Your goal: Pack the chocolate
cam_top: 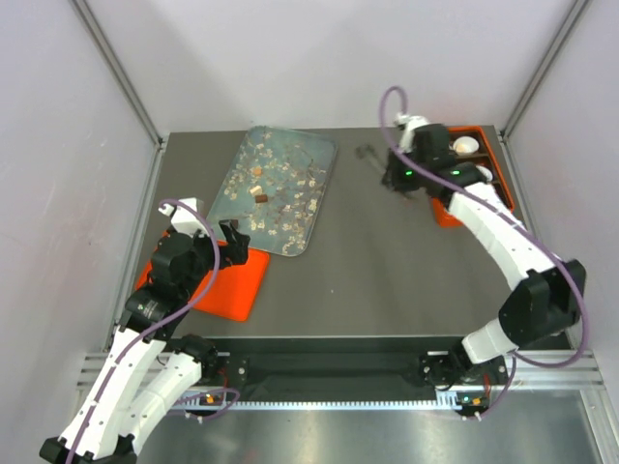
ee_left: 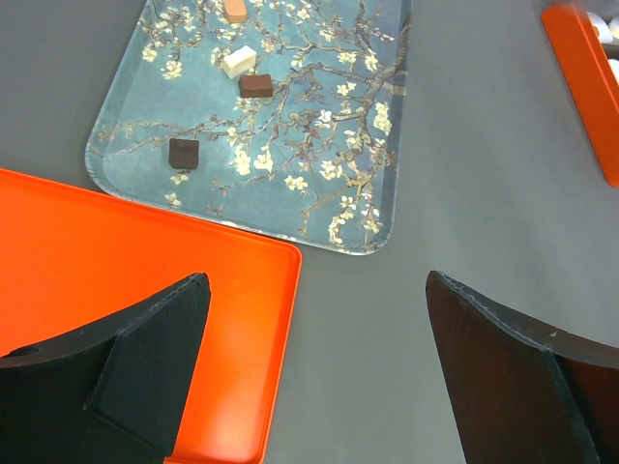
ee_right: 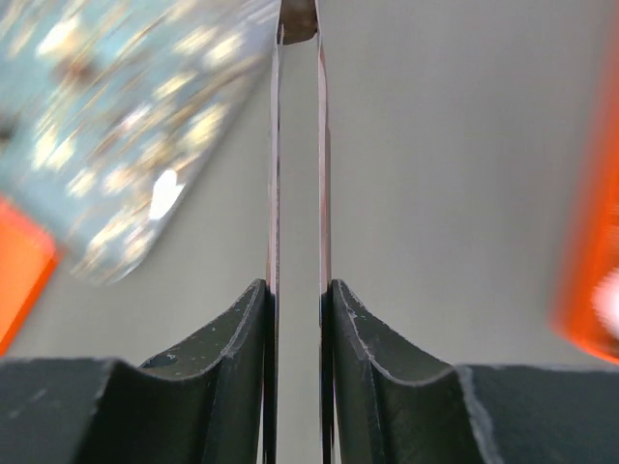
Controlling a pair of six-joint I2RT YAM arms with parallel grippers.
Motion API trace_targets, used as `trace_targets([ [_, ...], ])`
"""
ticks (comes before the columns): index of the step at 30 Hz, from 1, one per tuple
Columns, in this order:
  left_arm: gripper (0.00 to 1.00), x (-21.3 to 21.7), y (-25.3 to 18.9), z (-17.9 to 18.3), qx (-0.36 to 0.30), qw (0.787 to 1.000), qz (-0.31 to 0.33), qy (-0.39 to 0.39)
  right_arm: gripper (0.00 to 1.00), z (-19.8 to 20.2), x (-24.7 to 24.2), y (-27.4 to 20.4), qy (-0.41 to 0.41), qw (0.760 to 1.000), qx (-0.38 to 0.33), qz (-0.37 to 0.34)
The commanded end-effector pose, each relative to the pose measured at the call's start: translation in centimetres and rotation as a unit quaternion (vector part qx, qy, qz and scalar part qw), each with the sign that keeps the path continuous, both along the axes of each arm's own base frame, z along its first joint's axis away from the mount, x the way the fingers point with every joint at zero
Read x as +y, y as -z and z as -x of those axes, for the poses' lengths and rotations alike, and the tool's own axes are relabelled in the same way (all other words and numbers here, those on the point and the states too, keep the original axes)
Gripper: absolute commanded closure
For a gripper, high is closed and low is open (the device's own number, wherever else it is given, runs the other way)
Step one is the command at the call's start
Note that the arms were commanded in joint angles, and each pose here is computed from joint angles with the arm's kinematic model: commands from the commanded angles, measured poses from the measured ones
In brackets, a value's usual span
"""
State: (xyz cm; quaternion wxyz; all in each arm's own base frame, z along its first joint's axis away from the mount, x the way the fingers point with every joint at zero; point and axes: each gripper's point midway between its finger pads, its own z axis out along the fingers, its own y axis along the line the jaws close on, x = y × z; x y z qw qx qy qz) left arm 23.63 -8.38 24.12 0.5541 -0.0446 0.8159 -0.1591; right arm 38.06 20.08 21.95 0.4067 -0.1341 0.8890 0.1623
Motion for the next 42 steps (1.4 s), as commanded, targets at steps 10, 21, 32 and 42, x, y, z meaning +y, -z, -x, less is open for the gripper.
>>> trace_targets([
  [10, 0.02, -0.3, -0.6, -0.1, -0.014, 1.0, 0.004, 0.007, 0.78, -4.2, -23.3, -1.4, 0.326, 0.943, -0.019, 0.061],
  [21, 0.02, -0.3, -0.5, -0.2, -0.012, 1.0, 0.002, 0.008, 0.77, -5.6, -29.4, 1.6, 0.392, 0.917, 0.014, 0.076],
  [32, 0.02, -0.3, -0.5, -0.2, -0.012, 1.0, 0.001, 0.006, 0.73, -8.0, -30.5, 3.2, 0.386, 0.92, 0.022, 0.069],
  [42, 0.02, -0.2, -0.5, -0.3, -0.011, 1.0, -0.001, 0.005, 0.72, -8.2, -30.7, 5.0, 0.395, 0.915, 0.045, 0.063],
])
